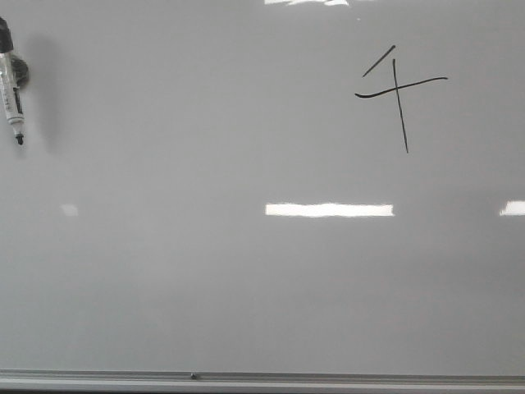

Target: Write number 4 on whiteboard

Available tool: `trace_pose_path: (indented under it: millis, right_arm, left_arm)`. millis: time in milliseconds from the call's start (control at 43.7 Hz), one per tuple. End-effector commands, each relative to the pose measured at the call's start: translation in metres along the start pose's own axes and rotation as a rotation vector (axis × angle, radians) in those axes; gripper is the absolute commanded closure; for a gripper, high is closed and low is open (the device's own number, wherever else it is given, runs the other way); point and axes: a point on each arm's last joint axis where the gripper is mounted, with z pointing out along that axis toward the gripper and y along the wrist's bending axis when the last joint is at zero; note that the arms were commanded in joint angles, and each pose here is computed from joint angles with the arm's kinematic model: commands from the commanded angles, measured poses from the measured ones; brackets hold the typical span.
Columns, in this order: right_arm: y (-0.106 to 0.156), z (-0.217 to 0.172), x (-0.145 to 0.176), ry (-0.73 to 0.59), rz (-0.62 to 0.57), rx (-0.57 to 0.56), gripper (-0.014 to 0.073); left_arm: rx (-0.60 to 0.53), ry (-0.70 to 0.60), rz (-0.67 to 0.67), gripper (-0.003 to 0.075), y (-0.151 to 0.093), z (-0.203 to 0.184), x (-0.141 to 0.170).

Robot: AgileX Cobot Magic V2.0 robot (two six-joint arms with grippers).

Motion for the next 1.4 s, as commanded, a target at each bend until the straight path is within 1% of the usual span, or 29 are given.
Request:
trace_pose_path:
  millis: [0,480,640,778,823,961,1372]
  right_arm:
    - [0.0008,-0.0030,-0.0156,-0.175,-0.007,-0.004,0.0666]
    - [0.0013,-0.0041,-0.0211,-0.240,-0.008,-0.010,0.0666]
    - [0.0010,-0.0035,-0.0181,-0.207,-0.007,-0.007,0.0666]
    - [0.0007,-0.0031,-0.0161,-0.184,0.022,-0.006,0.0666]
    - [0.0007,-0.0031,-0.0157,-0.180,0.002,-0.004,0.0666]
    - [0.0007,-0.0031,-0.0157,-0.179,-0.012,-0.003,0.0666]
    - [0.0004,-0.0036,-0.0183,-0.208,0.012,0.000,0.0666]
  left_arm:
    - [0.003,-0.097,-0.013,0.0741,0.0000,-0.0016,-0.0071]
    - [0.003,-0.095,-0.013,0.0741,0.0000,-0.0014,-0.0070]
    - [0.003,-0.095,-0.013,0.0741,0.0000,-0.0014,-0.0070]
    - [0.003,-0.095,-0.013,0.0741,0.0000,-0.0014,-0.0070]
    - [0.003,-0.095,-0.013,0.0741,0.0000,-0.0014,-0.0070]
    - [0.003,-0.095,-0.013,0.0741,0.0000,-0.0014,-0.0070]
    - [0.003,-0.095,-0.013,0.0741,0.0000,-0.0014,-0.0070]
